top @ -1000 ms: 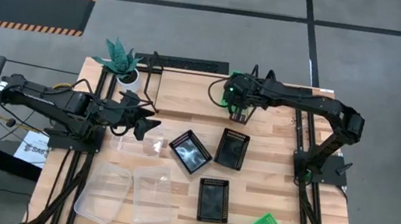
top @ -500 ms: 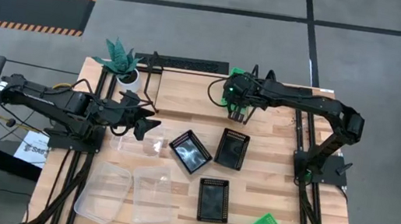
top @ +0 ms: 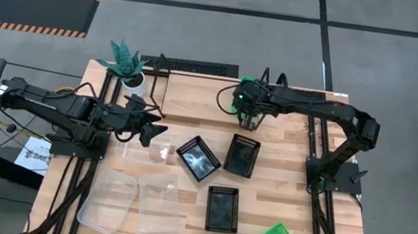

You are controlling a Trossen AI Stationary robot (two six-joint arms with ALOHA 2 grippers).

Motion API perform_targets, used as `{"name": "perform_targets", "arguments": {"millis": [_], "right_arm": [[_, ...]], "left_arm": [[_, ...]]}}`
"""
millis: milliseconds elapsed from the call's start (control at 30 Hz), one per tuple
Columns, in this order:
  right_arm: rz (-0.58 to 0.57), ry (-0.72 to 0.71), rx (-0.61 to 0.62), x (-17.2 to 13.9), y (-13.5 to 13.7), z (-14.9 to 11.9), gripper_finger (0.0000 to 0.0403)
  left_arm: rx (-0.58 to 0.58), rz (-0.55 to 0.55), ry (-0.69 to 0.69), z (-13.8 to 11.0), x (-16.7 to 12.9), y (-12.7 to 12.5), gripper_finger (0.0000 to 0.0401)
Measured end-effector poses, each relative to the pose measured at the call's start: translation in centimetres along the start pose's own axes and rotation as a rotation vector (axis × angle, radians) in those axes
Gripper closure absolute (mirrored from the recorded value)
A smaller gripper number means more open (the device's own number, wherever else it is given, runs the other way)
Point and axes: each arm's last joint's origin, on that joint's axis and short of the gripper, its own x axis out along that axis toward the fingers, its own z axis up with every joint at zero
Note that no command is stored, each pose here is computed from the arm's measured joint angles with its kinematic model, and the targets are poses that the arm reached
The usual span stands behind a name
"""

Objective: Stack baskets on shelf by color
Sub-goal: Stack the top green bin on top of the green bin on the shelf

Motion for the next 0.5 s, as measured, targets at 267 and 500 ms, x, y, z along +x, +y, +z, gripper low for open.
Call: {"name": "perform_targets", "arguments": {"millis": [267,500], "right_arm": [[-0.004,-0.028,0.005,0.17,0.08,0.18,0.0342],[-0.005,-0.04,0.007,0.14,0.04,0.28,0.0283]], "left_arm": [[0.004,0.0,0.0,0.0,0.0,0.0,0.0136],[0.005,0.0,0.0,0.0,0.0,0.0,0.0136]]}}
